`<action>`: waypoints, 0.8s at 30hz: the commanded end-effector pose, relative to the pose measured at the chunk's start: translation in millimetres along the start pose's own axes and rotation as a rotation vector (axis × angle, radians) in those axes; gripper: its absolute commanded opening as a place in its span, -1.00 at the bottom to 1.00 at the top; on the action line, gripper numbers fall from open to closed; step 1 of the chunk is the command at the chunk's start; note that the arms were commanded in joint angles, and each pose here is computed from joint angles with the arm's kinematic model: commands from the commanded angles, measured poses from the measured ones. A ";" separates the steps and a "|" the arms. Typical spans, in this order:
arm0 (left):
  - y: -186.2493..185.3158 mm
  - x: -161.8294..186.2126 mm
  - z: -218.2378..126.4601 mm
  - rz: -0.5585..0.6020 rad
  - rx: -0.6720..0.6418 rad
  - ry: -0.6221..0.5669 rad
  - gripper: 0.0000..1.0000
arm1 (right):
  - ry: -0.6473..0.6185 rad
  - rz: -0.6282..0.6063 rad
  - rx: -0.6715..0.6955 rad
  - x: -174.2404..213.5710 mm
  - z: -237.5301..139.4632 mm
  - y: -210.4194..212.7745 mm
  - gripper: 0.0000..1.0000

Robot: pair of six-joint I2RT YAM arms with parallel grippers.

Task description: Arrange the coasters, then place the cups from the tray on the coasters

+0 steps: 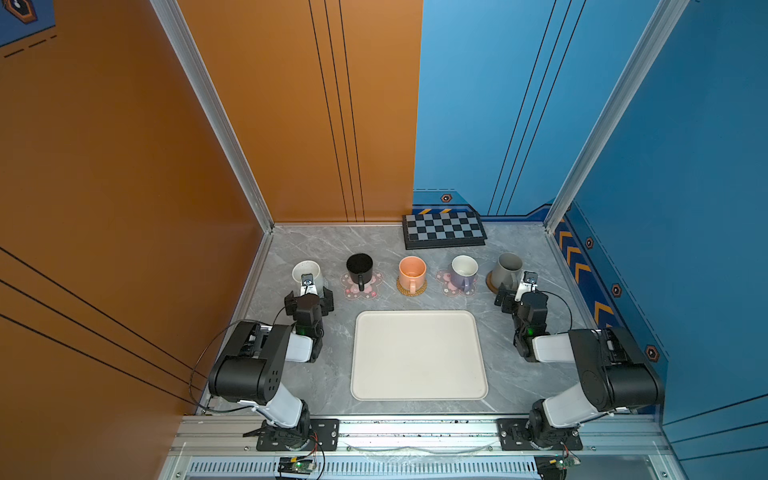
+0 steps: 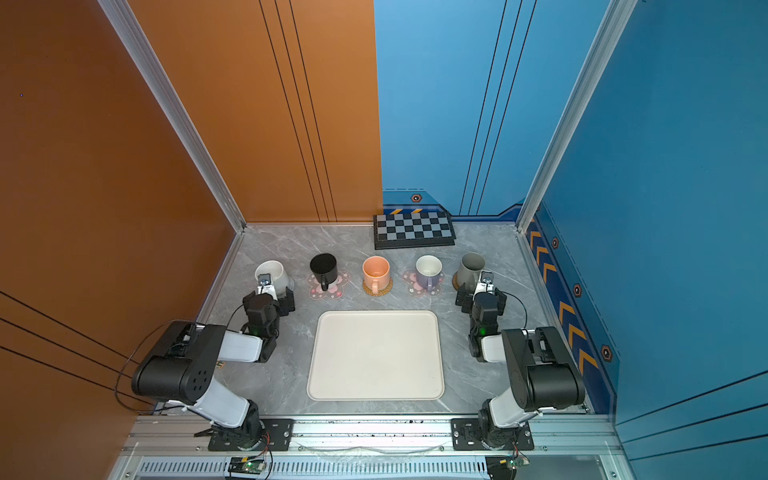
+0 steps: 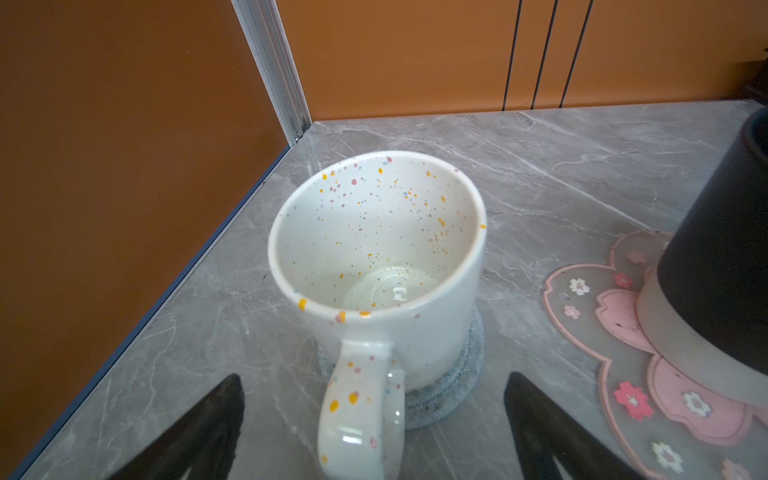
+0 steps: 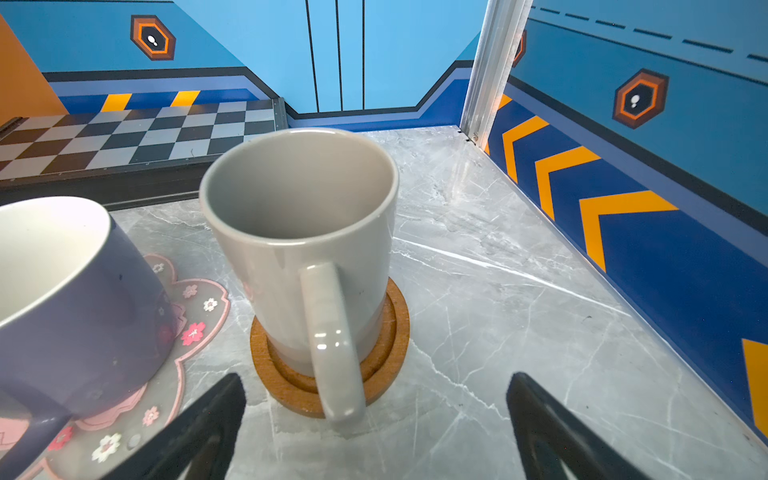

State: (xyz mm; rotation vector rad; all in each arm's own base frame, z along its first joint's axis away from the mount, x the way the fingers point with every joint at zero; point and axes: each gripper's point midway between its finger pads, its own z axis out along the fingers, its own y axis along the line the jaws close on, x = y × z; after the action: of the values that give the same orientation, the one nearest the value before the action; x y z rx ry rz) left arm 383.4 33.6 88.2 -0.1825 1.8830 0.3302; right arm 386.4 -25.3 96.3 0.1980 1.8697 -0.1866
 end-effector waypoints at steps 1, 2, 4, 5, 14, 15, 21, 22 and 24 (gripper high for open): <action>-4.2 -9.0 -0.5 -0.012 0.019 -0.020 0.96 | 0.006 -0.010 0.008 0.1 1.6 0.7 1.00; -4.4 -8.6 -0.5 -0.012 0.020 -0.019 0.96 | 0.006 -0.010 0.007 0.0 1.6 0.9 1.00; -4.3 -8.7 -0.6 -0.011 0.020 -0.020 0.96 | 0.006 -0.012 0.007 0.1 1.5 1.2 1.00; -4.3 -9.0 -0.4 -0.012 0.019 -0.020 0.96 | 0.007 -0.012 0.007 0.2 1.5 1.1 1.00; -4.3 -8.9 -0.4 -0.012 0.019 -0.020 0.96 | 0.006 -0.010 0.003 -0.7 2.2 1.5 1.00; -4.4 -8.7 -0.4 -0.010 0.020 -0.019 0.96 | 0.007 -0.011 0.003 -0.6 2.2 1.4 1.00; -4.3 -8.5 -0.5 -0.011 0.019 -0.019 0.96 | 0.014 -0.005 -0.009 0.0 3.4 2.0 1.00; -4.3 -9.6 -0.4 -0.012 0.019 -0.022 0.96 | 0.014 -0.005 -0.008 0.2 3.3 1.7 1.00; -4.5 -9.8 -0.2 -0.012 0.020 -0.022 0.96 | 0.015 -0.005 -0.008 0.7 3.2 1.7 1.00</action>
State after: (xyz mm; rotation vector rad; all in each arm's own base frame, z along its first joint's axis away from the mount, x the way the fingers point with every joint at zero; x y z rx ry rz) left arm 383.4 33.0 88.2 -0.1811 1.8830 0.3291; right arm 386.2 -25.0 94.9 0.1954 1.8759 -0.1842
